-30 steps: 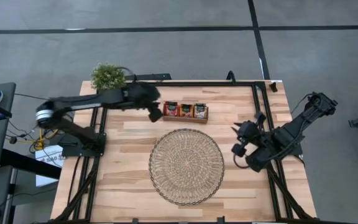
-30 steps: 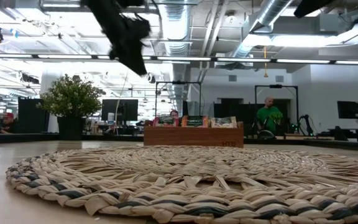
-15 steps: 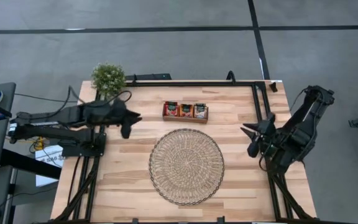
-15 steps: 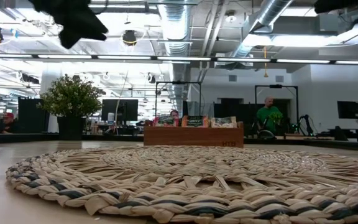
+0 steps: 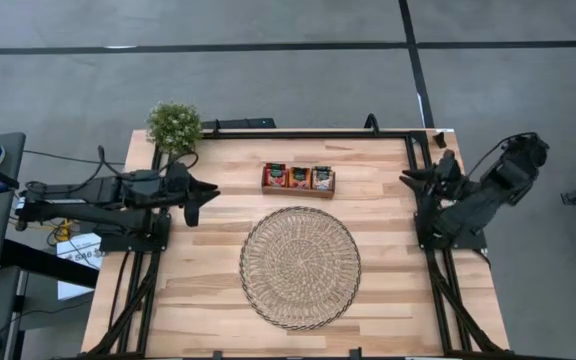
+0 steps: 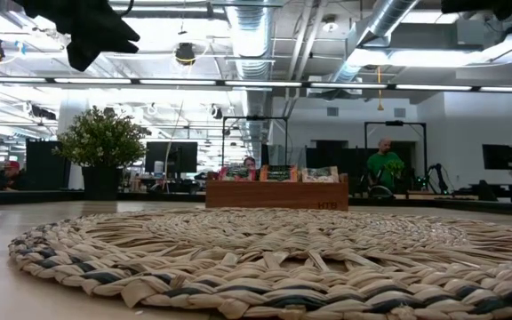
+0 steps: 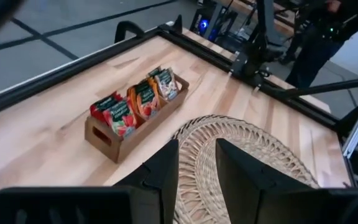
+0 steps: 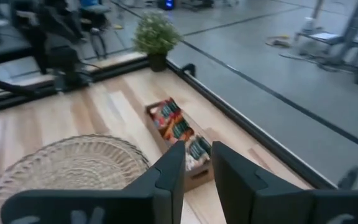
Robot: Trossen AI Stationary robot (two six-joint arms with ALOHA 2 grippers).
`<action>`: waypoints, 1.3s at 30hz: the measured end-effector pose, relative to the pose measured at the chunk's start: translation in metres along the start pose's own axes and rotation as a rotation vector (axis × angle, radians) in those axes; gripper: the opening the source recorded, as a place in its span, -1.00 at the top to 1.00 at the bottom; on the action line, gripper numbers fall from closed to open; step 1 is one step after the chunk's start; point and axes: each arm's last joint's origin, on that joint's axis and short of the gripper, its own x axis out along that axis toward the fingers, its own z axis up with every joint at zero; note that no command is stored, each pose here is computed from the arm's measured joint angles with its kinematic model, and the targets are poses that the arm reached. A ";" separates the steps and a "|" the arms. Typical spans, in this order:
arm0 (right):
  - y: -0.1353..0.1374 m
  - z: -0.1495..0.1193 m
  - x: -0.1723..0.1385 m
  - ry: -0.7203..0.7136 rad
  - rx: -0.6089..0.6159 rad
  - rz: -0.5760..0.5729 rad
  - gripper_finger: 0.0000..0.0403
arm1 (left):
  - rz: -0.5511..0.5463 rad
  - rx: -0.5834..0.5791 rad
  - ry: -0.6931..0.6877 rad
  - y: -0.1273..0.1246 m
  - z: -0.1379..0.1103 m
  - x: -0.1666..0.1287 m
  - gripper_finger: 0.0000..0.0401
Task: Pick & Place Tea
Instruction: Return to Home Position
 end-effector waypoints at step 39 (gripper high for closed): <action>-0.035 -0.089 0.019 -0.212 0.228 0.345 0.94 | -0.272 0.023 -0.291 0.022 -0.052 -0.002 0.52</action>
